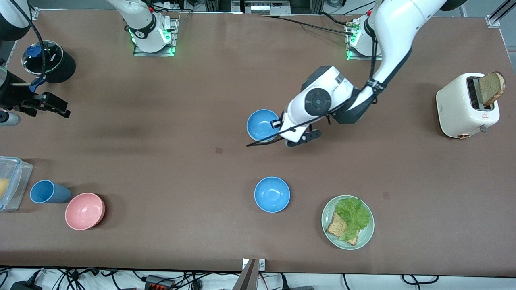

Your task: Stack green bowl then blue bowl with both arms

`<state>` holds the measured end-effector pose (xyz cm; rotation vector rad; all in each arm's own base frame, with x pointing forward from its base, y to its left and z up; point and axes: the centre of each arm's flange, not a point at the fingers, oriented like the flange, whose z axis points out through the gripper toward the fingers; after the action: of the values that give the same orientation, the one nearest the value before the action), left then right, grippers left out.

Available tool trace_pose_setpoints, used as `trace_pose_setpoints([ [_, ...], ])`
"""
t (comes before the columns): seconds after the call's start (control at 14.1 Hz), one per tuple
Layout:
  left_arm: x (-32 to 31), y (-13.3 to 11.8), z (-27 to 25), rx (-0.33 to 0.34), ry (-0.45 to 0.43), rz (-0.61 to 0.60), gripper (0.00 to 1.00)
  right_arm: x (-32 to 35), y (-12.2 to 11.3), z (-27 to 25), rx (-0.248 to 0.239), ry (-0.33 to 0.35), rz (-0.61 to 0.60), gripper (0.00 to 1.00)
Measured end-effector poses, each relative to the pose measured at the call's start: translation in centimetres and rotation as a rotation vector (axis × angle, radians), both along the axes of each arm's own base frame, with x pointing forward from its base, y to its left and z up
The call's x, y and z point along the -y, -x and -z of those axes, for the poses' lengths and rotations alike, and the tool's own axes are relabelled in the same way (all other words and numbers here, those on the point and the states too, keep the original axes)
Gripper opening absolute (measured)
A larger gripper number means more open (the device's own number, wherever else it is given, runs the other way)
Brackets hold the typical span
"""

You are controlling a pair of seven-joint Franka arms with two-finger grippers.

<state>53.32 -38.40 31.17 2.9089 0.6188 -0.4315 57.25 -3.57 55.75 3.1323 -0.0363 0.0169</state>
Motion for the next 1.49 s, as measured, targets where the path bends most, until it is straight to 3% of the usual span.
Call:
trace_pose_setpoints([
  [0.28,-2.8,-2.9,-6.5,0.027,-0.019,-0.002,0.37,0.0,0.0,0.1,-0.001,0.0,0.0,1.0],
  [0.5,-6.7,-5.2,-8.2,0.028,-0.011,0.06,0.4,0.0,0.0,0.1,-0.002,0.0,0.0,1.0],
  [0.92,-16.3,-9.6,-11.0,0.055,0.043,0.224,0.95,0.0,0.0,0.1,-0.001,0.0,0.0,1.0],
  [0.99,-17.4,-9.9,-11.4,0.062,0.039,0.229,1.0,0.0,0.0,0.1,-0.001,0.0,0.0,1.0],
  [1.49,-27.0,-9.0,-16.2,0.155,-0.131,0.366,1.0,0.0,0.6,-0.5,-0.011,-0.001,0.002,1.0],
])
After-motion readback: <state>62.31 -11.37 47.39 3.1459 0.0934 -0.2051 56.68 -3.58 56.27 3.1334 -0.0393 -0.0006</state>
